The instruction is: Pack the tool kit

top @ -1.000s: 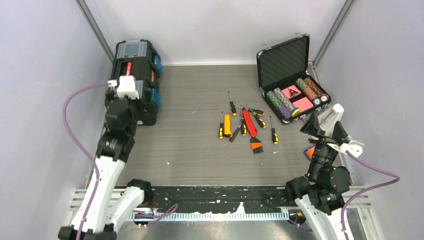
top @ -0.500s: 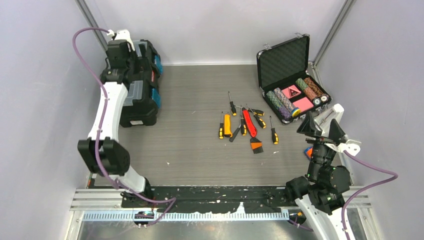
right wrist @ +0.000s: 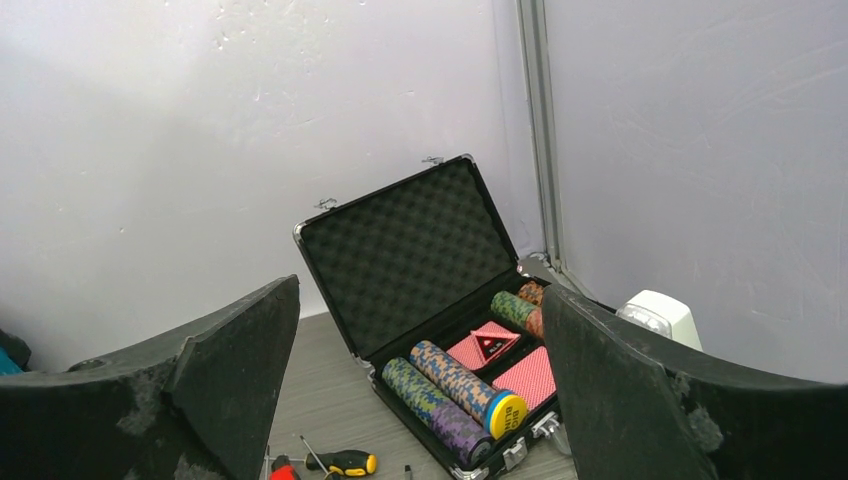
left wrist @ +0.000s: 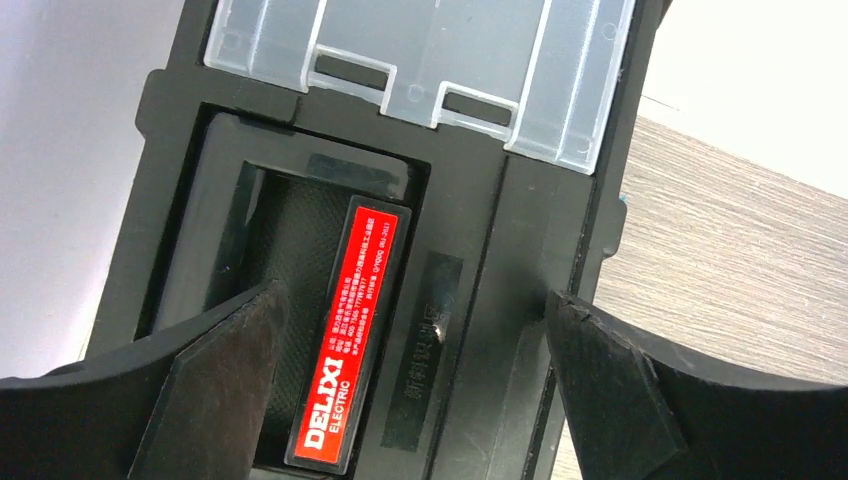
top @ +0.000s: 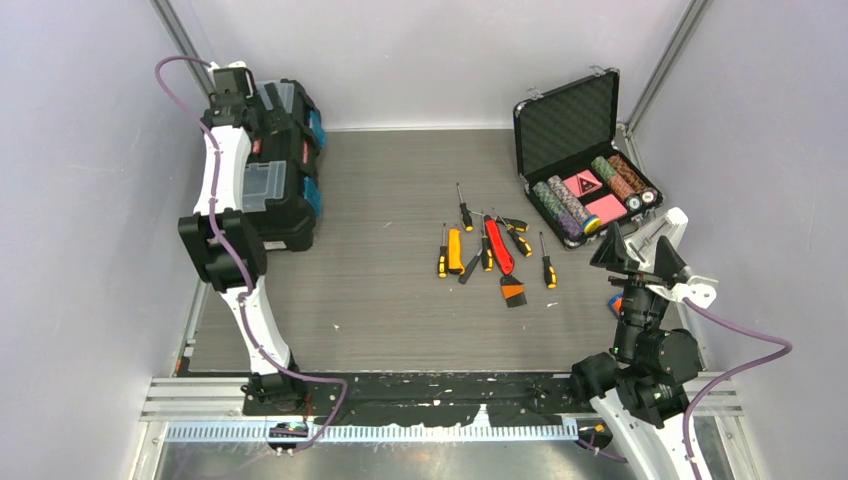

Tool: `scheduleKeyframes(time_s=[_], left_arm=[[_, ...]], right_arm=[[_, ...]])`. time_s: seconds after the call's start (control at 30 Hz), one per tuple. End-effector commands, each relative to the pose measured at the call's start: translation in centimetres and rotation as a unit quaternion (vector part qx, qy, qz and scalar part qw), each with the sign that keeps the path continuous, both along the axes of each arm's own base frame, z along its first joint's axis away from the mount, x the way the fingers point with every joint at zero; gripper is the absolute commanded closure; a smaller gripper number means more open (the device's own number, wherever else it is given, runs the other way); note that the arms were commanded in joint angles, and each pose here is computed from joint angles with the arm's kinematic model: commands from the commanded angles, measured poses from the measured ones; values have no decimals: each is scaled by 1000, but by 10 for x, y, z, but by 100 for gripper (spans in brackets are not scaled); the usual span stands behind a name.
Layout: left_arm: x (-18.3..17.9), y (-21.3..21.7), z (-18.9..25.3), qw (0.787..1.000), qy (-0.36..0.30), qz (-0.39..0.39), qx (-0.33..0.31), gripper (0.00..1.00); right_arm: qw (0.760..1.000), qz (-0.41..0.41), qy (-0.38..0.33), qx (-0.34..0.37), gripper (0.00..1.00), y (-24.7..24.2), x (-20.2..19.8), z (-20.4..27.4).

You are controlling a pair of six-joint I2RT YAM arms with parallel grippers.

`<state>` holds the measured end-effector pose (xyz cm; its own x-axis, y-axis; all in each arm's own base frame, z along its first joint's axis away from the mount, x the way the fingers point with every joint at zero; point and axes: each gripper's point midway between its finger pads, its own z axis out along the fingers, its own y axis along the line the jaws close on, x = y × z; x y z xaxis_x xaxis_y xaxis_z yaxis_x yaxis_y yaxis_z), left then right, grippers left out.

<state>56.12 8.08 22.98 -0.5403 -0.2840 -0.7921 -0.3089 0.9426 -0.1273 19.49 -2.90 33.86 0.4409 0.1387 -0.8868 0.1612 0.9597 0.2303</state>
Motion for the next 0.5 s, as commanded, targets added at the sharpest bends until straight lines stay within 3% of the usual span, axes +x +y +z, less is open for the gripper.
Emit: scheduleKeyframes(time_s=[0.0,0.23,0.4,0.47], left_arm=[[-2,-8,-1,1000,12,-19,-21,0],[-8,-60,-21,984,41,-121,-125,0],[-35,-97,-34,962,88,-172,-193,1],[-51,-119,-42,955,111,-201,-189,1]], right_arm=[[1000,3,4,-8,5,3,3,0],[1000,0,1,-7,5,1,2,1],[1000,0,-2,-4,5,1,0,2],[1000,2,-4,-4,5,1,0,3]])
